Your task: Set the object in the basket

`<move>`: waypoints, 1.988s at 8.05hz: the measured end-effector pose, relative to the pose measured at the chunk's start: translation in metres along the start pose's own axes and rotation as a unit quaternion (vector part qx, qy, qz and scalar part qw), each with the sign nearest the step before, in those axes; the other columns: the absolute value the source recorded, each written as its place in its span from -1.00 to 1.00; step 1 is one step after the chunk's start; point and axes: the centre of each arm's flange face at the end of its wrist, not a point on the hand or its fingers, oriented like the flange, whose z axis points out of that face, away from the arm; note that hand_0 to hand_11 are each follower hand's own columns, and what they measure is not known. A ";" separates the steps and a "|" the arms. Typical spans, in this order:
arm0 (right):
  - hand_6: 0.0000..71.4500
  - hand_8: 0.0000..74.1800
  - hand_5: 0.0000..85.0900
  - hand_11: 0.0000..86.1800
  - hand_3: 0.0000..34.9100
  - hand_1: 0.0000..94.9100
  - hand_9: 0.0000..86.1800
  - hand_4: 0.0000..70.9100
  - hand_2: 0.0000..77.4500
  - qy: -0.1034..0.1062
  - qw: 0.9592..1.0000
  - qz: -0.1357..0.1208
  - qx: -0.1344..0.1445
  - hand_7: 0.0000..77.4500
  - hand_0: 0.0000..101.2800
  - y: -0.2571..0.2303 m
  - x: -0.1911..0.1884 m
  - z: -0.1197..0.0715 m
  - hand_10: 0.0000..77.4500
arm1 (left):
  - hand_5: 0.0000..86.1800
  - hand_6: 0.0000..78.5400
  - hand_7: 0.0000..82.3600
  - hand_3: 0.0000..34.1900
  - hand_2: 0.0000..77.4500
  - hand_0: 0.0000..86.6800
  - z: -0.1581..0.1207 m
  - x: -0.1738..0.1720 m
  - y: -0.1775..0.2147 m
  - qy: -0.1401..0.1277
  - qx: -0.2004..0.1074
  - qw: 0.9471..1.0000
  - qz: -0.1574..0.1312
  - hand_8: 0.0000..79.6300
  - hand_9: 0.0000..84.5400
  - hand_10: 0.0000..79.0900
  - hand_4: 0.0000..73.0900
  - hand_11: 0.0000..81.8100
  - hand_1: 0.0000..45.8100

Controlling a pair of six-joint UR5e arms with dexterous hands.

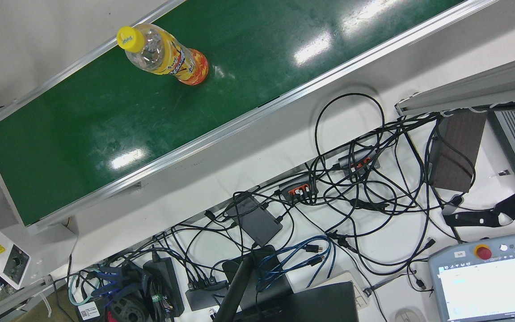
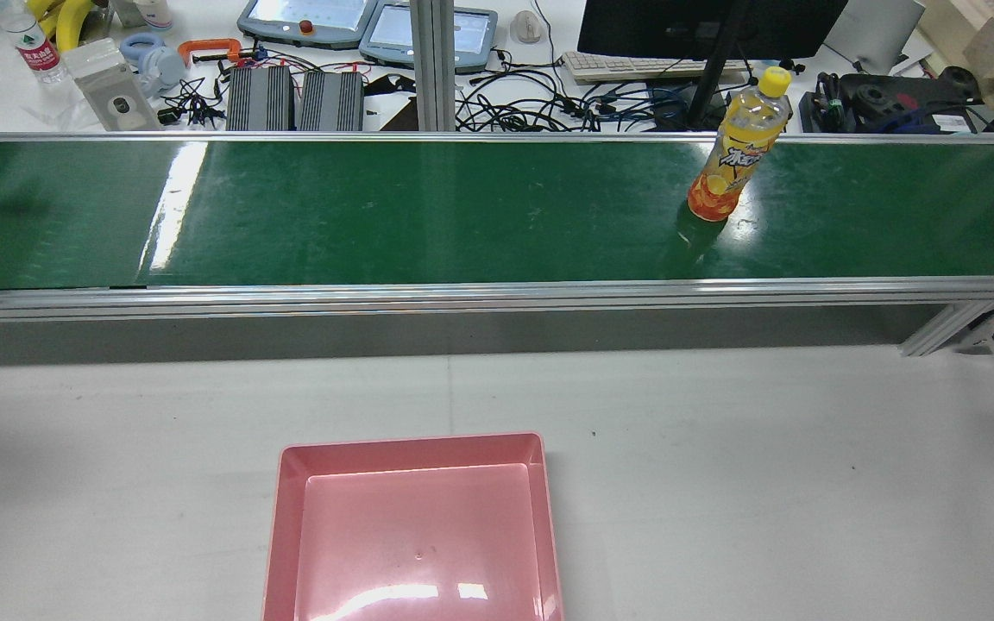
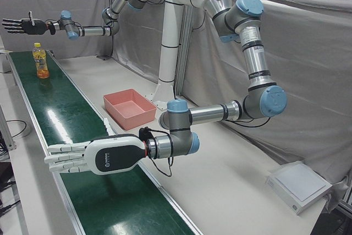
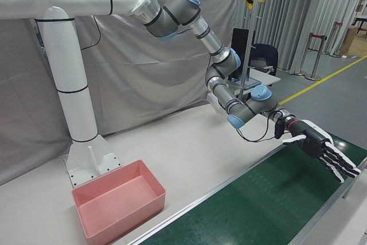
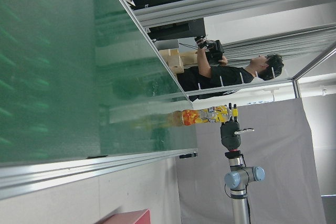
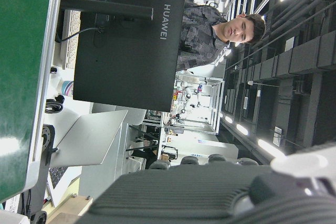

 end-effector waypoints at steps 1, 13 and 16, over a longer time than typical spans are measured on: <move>-1.00 -1.00 -1.00 -1.00 -0.98 -1.00 -1.00 -1.00 -0.99 0.000 1.000 0.000 0.000 -0.99 -1.00 0.000 0.000 0.000 -1.00 | -0.82 -0.99 -0.99 -1.00 -0.99 0.23 0.000 0.001 0.001 0.000 0.001 1.000 0.000 -0.99 -0.99 -0.85 -0.88 -0.75 -0.29; -1.00 -1.00 -1.00 -1.00 -0.98 -1.00 -1.00 -1.00 -0.99 0.000 1.000 0.000 0.000 -0.99 -0.99 0.000 0.000 0.000 -1.00 | -0.82 -0.99 -0.99 -1.00 -0.99 0.22 0.000 0.004 0.009 0.001 0.002 1.000 -0.001 -0.99 -0.99 -0.85 -0.85 -0.75 -0.29; -1.00 -1.00 -1.00 -1.00 -0.99 -1.00 -1.00 -1.00 -0.99 0.000 1.000 0.000 0.000 -0.99 -1.00 0.000 0.000 0.000 -1.00 | -0.85 -0.99 -0.99 -1.00 -0.99 0.22 0.000 0.000 0.010 -0.002 0.001 1.000 0.001 -0.99 -0.99 -0.85 -0.88 -0.75 -0.33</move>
